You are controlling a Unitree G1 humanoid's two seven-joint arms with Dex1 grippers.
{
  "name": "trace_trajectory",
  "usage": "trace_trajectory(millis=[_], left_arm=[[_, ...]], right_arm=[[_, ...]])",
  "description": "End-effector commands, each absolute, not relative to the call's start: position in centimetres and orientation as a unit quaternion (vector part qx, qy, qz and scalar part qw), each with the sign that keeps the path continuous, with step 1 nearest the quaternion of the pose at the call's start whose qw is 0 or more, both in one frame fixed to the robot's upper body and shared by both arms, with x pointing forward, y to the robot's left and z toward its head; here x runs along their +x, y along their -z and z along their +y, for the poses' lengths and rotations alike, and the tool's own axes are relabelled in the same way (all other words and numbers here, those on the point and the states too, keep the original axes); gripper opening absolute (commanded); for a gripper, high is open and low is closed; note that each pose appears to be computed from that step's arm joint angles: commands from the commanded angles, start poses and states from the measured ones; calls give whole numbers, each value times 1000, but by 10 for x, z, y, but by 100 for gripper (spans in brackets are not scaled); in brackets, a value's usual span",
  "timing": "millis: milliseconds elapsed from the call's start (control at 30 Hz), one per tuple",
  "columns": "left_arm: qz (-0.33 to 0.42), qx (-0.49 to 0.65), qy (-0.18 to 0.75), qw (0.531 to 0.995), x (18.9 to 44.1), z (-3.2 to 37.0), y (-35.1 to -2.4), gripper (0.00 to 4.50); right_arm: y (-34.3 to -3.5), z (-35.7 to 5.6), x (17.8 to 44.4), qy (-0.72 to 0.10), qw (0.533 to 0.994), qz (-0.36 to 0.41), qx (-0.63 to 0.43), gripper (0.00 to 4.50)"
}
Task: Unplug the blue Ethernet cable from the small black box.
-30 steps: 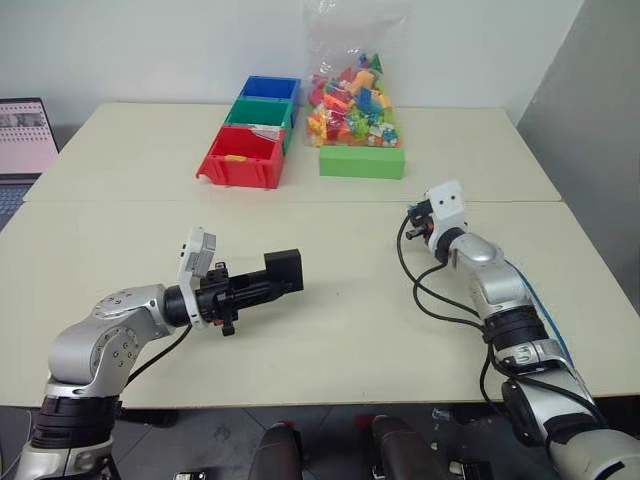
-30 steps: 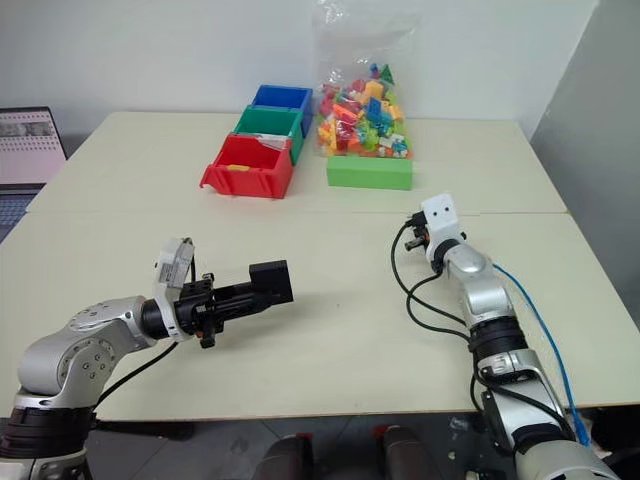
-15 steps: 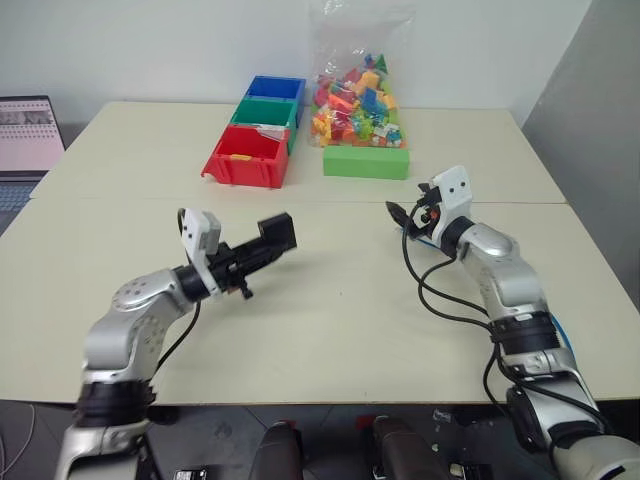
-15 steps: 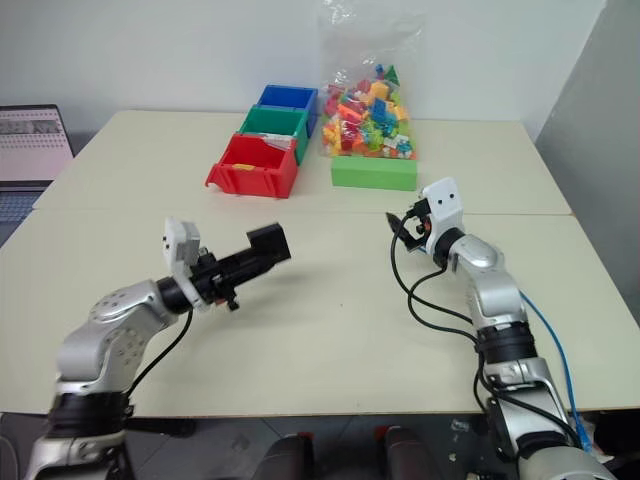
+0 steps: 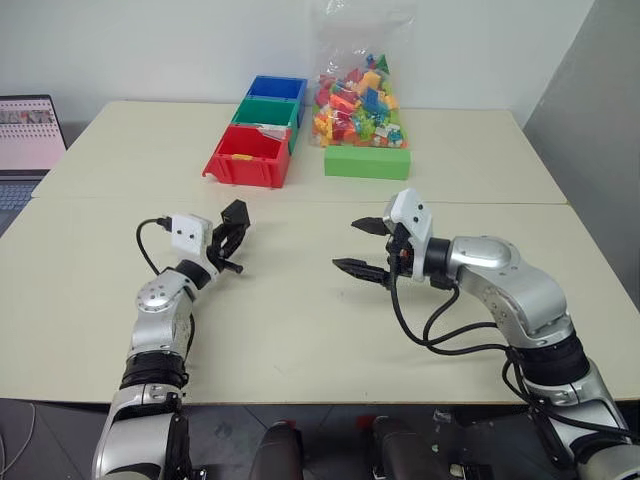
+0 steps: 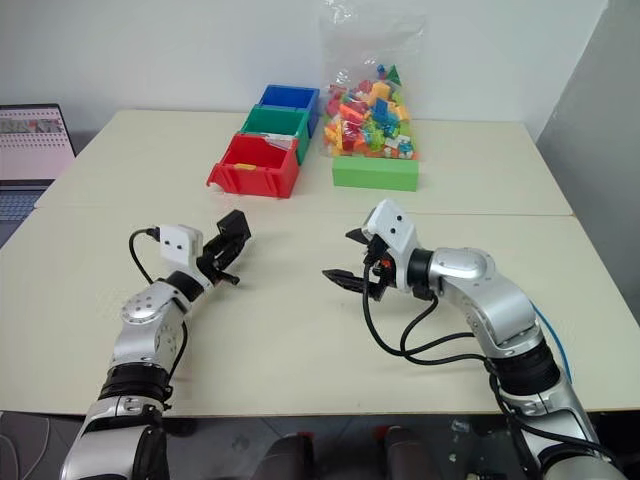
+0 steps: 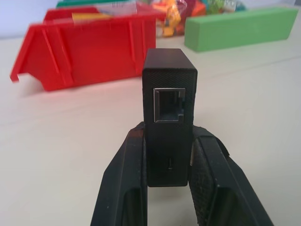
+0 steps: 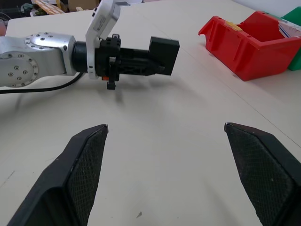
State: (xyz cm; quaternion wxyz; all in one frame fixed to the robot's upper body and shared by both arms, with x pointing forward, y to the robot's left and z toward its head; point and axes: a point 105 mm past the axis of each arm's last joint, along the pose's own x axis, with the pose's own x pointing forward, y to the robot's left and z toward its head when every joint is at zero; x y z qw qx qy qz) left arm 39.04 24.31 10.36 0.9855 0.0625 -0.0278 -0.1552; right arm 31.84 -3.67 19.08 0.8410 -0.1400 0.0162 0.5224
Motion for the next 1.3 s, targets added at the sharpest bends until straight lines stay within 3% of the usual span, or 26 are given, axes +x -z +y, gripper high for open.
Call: trace_trajectory(millis=[33,67,133,500,700,900,1133,1300], left_arm=[[-24,52,143,988,391,249,-98,79],[-20,49,144,988,390,251,-95,79],[-13,41,143,989,387,254,-90,150],[8,69,133,989,373,265,-82,392],[66,103,159,980,343,274,-87,392],[93,188,214,954,307,286,-121,392],[103,204,249,941,295,300,-171,392],[111,198,271,936,290,300,-184,392]], right_arm=[[-205,-32,316,-520,841,-11,-151,419],[-206,-31,316,-520,841,-11,-150,419],[-206,-30,315,-520,841,-11,-150,427],[-201,-29,314,-522,839,-6,-153,427],[-188,-43,316,-501,854,13,-144,427],[-178,-73,313,-488,862,33,-137,427],[-183,-105,307,-508,846,46,-153,427],[-191,-121,312,-503,848,48,-160,427]])
